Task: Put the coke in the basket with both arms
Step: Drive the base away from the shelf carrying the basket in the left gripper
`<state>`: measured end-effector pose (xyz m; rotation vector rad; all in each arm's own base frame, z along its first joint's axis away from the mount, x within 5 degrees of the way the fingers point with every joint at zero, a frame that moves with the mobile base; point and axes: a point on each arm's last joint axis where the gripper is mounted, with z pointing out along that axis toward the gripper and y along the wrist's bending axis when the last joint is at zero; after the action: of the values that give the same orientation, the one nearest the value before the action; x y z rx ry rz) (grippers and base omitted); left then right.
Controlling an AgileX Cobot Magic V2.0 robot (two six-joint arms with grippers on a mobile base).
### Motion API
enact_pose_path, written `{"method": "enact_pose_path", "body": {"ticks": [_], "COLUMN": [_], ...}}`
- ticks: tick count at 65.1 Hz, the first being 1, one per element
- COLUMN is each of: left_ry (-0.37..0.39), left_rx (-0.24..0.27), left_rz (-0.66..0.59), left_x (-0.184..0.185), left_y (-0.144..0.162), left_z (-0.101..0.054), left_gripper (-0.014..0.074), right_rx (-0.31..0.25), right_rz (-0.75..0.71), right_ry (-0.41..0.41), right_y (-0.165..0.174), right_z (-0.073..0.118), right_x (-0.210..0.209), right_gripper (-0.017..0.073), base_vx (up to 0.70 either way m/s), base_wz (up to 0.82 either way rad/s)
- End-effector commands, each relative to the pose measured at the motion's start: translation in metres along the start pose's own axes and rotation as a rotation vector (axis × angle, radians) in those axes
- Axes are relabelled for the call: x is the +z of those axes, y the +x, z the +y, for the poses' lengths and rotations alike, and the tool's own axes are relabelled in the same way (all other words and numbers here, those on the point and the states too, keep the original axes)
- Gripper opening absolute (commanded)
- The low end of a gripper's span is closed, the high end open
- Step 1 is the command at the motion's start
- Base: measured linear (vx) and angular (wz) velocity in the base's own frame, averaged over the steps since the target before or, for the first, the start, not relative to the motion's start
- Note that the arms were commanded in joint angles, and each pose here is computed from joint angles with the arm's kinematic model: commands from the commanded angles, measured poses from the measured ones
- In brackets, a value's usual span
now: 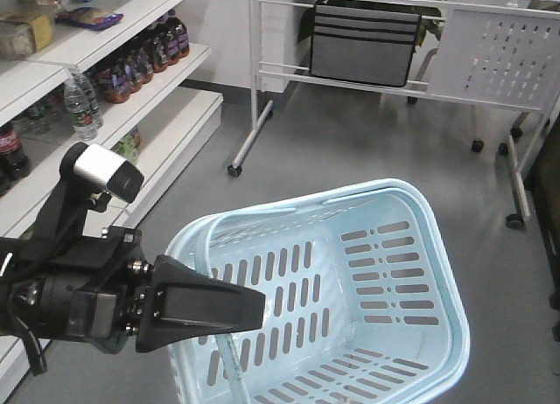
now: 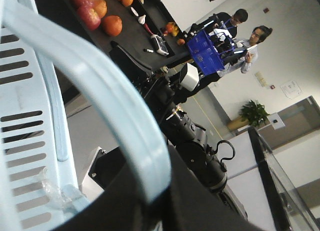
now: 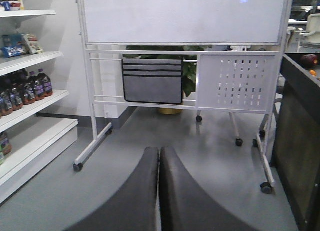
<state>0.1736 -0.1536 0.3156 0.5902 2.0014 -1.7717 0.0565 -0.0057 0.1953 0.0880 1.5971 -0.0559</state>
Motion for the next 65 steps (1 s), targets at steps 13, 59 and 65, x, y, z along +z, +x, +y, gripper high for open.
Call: {"method": "enact_pose_path", "body": {"ticks": [13,59,65], "left_ry": [0.228,0.228,0.228], "left_rx": [0.030,0.030,0.030], "left_rz": [0.020,0.020,0.020], "left_x": [-0.0044,-0.0044,-0.0044], "left_y": [-0.0016,-0.0016,-0.0016], "left_z": [-0.0325,-0.0325,-0.0325], "left_gripper": [-0.0006,-0.0006,-0.0006], "right_rx": [-0.018,-0.018,-0.018], "right_rz": [-0.080,-0.080,-0.080], "right_ry": [-0.008,-0.008,-0.008], "right_y": [-0.0051,-0.0051,-0.0051], "right_z": [0.0009,0.0009,0.0009], "right_x": [-0.0010,-0.0010,-0.0010], "right_gripper": [-0.0005,-0.0005,-0.0005], "base_vx": [0.12,0.18,0.24], "base_wz": [-0.41,-0.25,0.03]}}
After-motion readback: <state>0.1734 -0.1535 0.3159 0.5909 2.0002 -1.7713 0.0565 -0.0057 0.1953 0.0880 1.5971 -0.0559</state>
